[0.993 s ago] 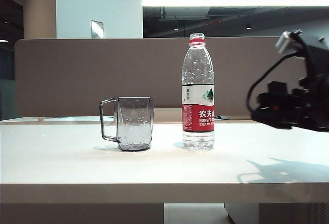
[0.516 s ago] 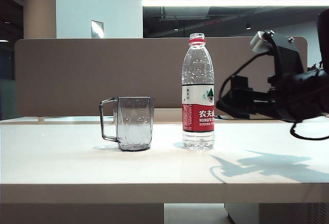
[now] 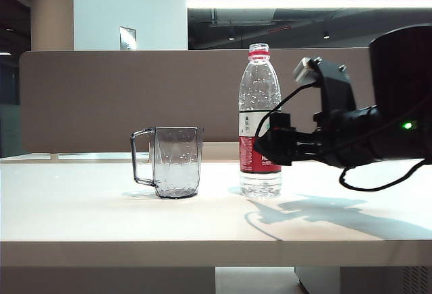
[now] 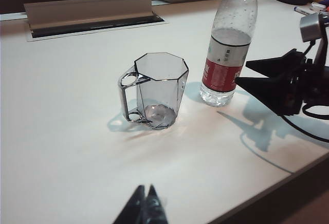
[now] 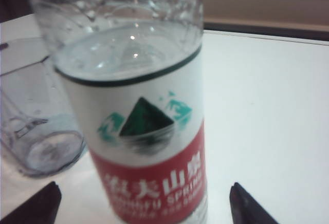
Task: Pick up the mineral water bottle on the table and pour a little water into the mug.
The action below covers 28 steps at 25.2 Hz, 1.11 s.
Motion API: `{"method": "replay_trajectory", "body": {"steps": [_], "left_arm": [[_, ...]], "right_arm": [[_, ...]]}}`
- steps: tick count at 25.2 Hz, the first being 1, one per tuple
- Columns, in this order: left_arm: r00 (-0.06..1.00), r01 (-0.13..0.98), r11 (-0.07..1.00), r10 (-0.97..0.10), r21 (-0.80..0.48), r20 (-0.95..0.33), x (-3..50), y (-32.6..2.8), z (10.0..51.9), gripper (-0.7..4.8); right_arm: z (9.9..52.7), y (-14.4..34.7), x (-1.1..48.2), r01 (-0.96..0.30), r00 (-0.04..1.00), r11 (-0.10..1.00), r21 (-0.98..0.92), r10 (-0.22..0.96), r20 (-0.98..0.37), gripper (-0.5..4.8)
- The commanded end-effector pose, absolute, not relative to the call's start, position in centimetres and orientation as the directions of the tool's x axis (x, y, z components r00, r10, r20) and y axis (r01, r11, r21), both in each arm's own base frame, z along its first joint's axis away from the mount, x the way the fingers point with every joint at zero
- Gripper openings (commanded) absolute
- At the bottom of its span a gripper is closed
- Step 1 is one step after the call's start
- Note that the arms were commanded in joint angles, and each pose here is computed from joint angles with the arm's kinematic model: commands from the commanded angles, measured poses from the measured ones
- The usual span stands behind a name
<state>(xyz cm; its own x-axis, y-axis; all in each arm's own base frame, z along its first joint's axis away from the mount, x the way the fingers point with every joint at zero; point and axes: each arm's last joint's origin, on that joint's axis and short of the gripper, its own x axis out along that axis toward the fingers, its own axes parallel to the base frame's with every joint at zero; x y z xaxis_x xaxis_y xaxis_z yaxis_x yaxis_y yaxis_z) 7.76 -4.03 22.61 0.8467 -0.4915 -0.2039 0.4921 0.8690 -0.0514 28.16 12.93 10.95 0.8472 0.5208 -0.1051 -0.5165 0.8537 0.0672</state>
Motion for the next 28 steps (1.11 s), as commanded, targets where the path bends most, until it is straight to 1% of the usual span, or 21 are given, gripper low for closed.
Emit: {"method": "replay_trajectory", "body": {"steps": [1, 10, 16, 24, 26, 28], "left_arm": [[0.848, 0.494, 0.868, -0.494, -0.047, -0.193, 7.7, -4.0, 22.8, -0.05], [0.848, 0.494, 0.868, -0.493, -0.047, -0.193, 7.7, -4.0, 22.8, -0.05], [0.848, 0.494, 0.868, -0.493, -0.047, -0.193, 7.7, -4.0, 22.8, -0.05], [0.848, 0.494, 0.868, -0.493, -0.047, -0.193, 7.7, -4.0, 22.8, -0.05], [0.848, 0.494, 0.868, -0.493, -0.047, -0.193, 7.7, -4.0, 22.8, -0.05], [0.848, 0.494, 0.868, -0.493, -0.047, -0.193, 7.7, -4.0, 22.8, -0.05]], "right_arm": [[11.2, 13.5, 29.2, -0.523, 0.848, 0.85, 0.06, 0.526, -0.069, 4.79], [11.3, 14.4, 31.2, -0.527, 0.846, 0.848, 0.059, 0.53, -0.056, 4.79], [10.9, 15.2, 32.4, -0.566, 0.818, 0.822, 0.066, 0.57, -0.077, 4.79], [10.5, 15.7, 32.8, -0.57, 0.815, 0.819, 0.066, 0.574, -0.082, 4.79], [10.5, 15.7, 32.8, -0.567, 0.817, 0.821, 0.066, 0.571, -0.082, 4.18], [10.5, 15.7, 32.8, -0.567, 0.817, 0.821, 0.066, 0.571, -0.081, 3.81]]}}
